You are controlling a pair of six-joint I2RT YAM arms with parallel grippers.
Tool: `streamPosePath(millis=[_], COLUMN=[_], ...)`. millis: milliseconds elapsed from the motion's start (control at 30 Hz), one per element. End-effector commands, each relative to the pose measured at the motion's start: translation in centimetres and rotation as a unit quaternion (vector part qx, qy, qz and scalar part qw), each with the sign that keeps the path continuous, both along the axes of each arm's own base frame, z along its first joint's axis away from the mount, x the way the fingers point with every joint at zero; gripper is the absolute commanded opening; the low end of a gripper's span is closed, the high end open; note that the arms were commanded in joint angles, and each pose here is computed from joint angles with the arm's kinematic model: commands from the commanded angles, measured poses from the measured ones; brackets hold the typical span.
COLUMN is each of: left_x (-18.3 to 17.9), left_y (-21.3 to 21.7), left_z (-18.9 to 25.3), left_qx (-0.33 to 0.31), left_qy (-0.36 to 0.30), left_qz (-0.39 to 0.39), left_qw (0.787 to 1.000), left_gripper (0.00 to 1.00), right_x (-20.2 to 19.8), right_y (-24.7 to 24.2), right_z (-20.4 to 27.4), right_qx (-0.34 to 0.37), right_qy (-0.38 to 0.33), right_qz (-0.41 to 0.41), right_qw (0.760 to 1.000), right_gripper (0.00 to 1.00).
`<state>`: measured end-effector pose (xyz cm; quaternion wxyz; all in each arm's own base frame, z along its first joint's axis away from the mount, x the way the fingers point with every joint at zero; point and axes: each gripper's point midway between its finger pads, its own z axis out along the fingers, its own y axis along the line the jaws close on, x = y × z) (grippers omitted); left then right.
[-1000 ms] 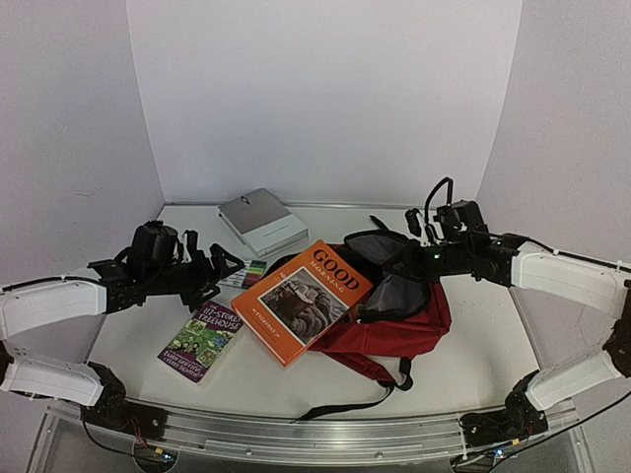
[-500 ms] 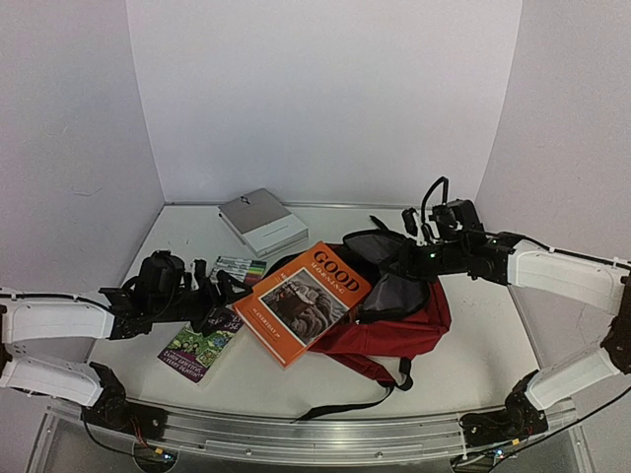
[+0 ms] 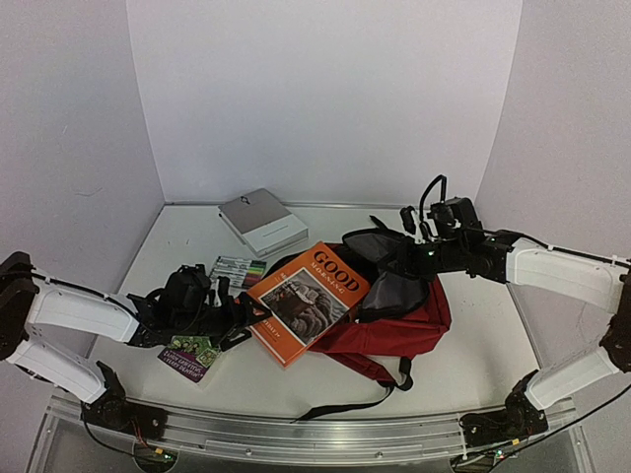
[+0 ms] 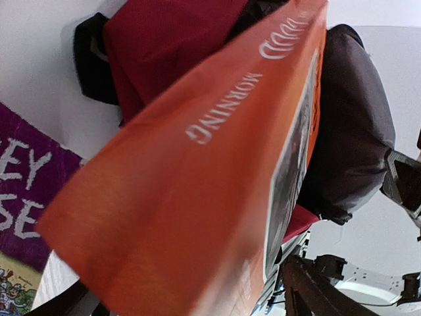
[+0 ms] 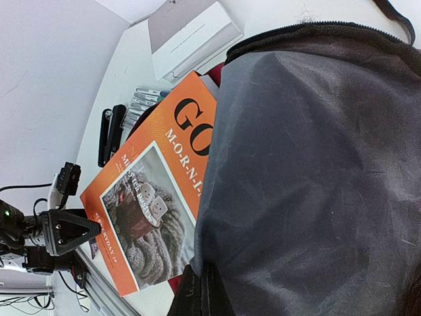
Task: Pack the student bag
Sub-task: Place the book in the student bag.
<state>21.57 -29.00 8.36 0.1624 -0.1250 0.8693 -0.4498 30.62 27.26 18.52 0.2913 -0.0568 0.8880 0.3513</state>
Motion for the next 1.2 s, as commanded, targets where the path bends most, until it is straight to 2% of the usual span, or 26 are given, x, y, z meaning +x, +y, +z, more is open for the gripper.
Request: streamPosePath(millis=[0,400,600,800,1000,1167], left_x=[0.6,0.8,0.0,-1.5,-1.9,-1.1], left_y=[-2.2,-4.1,-4.7,-4.5,-3.1,-3.0], left_z=[3.0,3.4,5.8,7.1,9.0,10.2], left_qx=[-0.026,-0.014,-0.014,0.020,-0.010,-0.046], left_qy=[-0.064,-0.096,-0.120,-0.096,-0.071,-0.049], left_qz=[-0.004,-0.020,-0.060,-0.111,-0.137,-0.189], left_qw=[0.998,0.995,0.991,0.989,0.988,0.980], left_gripper=[0.78,0.41,0.35,0.27,0.21,0.19], right_x=[0.7,0.6,0.6,0.6,0.7,0.8], right_y=[1.1,1.1,0.9,0.7,1.2,2.5], right_z=[3.9,4.5,4.8,5.7,7.1,8.0], right_qx=[0.038,0.043,0.041,0.034,0.029,0.021], right_qy=[-0.049,-0.054,-0.058,-0.068,-0.088,-0.111], right_qz=[0.005,0.005,0.003,0.002,0.010,0.030], right_qw=[0.998,0.998,0.997,0.997,0.996,0.993], right_gripper=[0.00,0.00,0.00,0.00,0.00,0.00])
